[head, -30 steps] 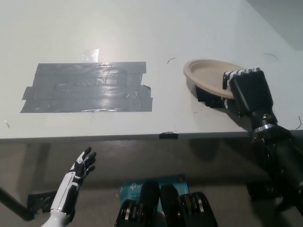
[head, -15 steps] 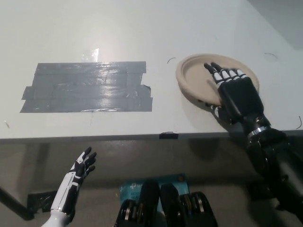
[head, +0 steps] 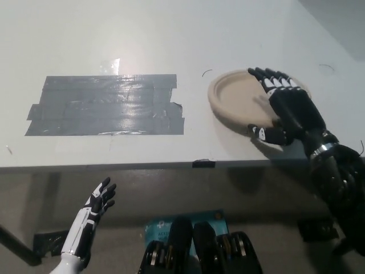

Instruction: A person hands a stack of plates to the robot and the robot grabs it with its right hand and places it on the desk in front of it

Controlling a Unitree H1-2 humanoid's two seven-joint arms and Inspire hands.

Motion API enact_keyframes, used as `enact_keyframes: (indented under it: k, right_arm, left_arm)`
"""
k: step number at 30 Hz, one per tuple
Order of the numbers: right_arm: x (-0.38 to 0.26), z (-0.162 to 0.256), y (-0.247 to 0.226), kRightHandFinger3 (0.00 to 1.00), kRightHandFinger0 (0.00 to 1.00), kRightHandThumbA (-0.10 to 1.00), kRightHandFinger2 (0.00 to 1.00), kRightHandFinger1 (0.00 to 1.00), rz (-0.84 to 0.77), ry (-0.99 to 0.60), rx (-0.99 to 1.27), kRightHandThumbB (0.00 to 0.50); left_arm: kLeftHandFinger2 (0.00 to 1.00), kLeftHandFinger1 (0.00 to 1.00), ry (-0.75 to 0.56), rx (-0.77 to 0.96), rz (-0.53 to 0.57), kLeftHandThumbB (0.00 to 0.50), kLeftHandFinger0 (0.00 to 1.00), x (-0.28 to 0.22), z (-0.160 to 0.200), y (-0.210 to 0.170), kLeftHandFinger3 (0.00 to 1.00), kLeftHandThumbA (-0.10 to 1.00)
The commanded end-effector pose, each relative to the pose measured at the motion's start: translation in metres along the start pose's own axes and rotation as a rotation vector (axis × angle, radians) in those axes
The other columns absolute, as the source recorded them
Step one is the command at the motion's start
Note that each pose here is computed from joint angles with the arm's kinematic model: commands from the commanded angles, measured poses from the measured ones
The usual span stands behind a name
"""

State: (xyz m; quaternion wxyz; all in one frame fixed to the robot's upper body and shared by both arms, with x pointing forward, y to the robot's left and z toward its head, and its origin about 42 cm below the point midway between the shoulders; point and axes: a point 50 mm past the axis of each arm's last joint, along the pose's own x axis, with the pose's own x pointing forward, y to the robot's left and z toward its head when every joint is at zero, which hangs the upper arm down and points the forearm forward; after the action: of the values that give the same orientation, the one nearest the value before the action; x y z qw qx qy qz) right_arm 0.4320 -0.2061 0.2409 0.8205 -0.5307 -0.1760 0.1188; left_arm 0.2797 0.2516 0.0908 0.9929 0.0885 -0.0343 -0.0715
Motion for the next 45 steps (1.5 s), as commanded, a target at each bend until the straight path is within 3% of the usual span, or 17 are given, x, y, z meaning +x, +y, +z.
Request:
enact_keyframes:
  k: [1, 4, 6, 8, 10, 13, 15, 22, 29, 30, 33, 34, 35, 36, 45]
  right_arm:
    - [-0.029, 0.042, -0.092, 1.0, 1.0, 0.78, 1.0, 1.0, 0.385, -0.254, 0.448, 0.5]
    - [-0.041, 0.059, -0.116, 1.0, 1.0, 0.69, 1.0, 1.0, 0.45, -0.433, 0.64, 0.5]
    - [-0.047, 0.066, -0.124, 1.0, 1.0, 0.73, 1.0, 1.0, 0.46, -0.497, 0.678, 0.5]
    - [-0.059, 0.079, -0.134, 1.0, 1.0, 0.85, 1.0, 1.0, 0.452, -0.581, 0.71, 0.5]
    - [-0.066, 0.084, -0.139, 1.0, 1.0, 0.87, 1.0, 1.0, 0.431, -0.629, 0.733, 0.5]
    - [-0.075, 0.092, -0.15, 1.0, 1.0, 1.0, 1.0, 1.0, 0.351, -0.706, 0.782, 0.5]
    - [-0.081, 0.097, -0.159, 1.0, 1.0, 1.0, 1.0, 1.0, 0.272, -0.727, 0.814, 0.5]
    - [-0.124, 0.124, -0.201, 1.0, 1.0, 1.0, 1.0, 1.0, -0.263, -0.782, 0.68, 0.5]
    - [-0.175, 0.13, -0.171, 1.0, 1.0, 1.0, 1.0, 1.0, -0.326, -0.824, 0.706, 0.49]
    - [-0.178, 0.128, -0.158, 1.0, 1.0, 0.94, 1.0, 1.0, -0.317, -0.814, 0.743, 0.492]
    - [-0.186, 0.124, -0.126, 1.0, 1.0, 0.93, 1.0, 1.0, -0.287, -0.74, 0.818, 0.49]
    - [-0.188, 0.119, -0.108, 1.0, 1.0, 0.91, 1.0, 1.0, -0.252, -0.648, 0.866, 0.452]
    - [-0.188, 0.117, -0.101, 1.0, 1.0, 0.91, 1.0, 1.0, -0.239, -0.616, 0.878, 0.452]
    - [-0.186, 0.103, -0.075, 1.0, 1.0, 0.99, 1.0, 1.0, -0.231, -0.501, 0.87, 0.434]
    - [-0.175, 0.036, 0.04, 1.0, 1.0, 1.0, 1.0, 1.0, -0.037, -0.063, 0.9, 0.347]
  left_arm:
    - [1.0, 1.0, -0.065, 0.035, -0.006, 0.209, 1.0, 0.015, 0.016, 0.011, 1.0, 1.0]
    - [1.0, 1.0, -0.061, 0.031, 0.0, 0.213, 1.0, 0.015, 0.017, 0.01, 1.0, 1.0]
    - [1.0, 1.0, -0.059, 0.032, 0.0, 0.209, 1.0, 0.014, 0.017, 0.009, 1.0, 1.0]
    - [1.0, 1.0, -0.06, 0.033, -0.007, 0.211, 1.0, 0.013, 0.015, 0.009, 1.0, 1.0]
    - [1.0, 1.0, -0.06, 0.033, -0.009, 0.207, 1.0, 0.014, 0.015, 0.009, 1.0, 1.0]
    - [1.0, 1.0, -0.068, 0.033, -0.011, 0.206, 1.0, 0.018, 0.018, 0.01, 1.0, 1.0]
    - [1.0, 1.0, -0.074, 0.034, -0.011, 0.203, 1.0, 0.02, 0.021, 0.011, 1.0, 1.0]
    - [1.0, 1.0, -0.088, 0.042, -0.011, 0.191, 1.0, 0.028, 0.025, 0.013, 1.0, 1.0]
    - [1.0, 1.0, -0.076, 0.039, -0.018, 0.188, 1.0, 0.023, 0.021, 0.011, 1.0, 1.0]
    - [1.0, 1.0, -0.073, 0.036, -0.016, 0.182, 1.0, 0.022, 0.02, 0.011, 1.0, 1.0]
    - [1.0, 1.0, -0.059, 0.033, -0.014, 0.181, 1.0, 0.017, 0.017, 0.009, 1.0, 1.0]
    - [1.0, 1.0, -0.054, 0.032, -0.016, 0.181, 1.0, 0.015, 0.016, 0.008, 1.0, 1.0]
    - [1.0, 1.0, -0.052, 0.032, -0.016, 0.181, 1.0, 0.014, 0.015, 0.008, 1.0, 1.0]
    - [1.0, 1.0, -0.044, 0.029, -0.014, 0.187, 1.0, 0.012, 0.013, 0.007, 1.0, 1.0]
    - [1.0, 1.0, -0.024, 0.021, -0.021, 0.183, 1.0, -0.004, 0.002, -0.001, 1.0, 1.0]
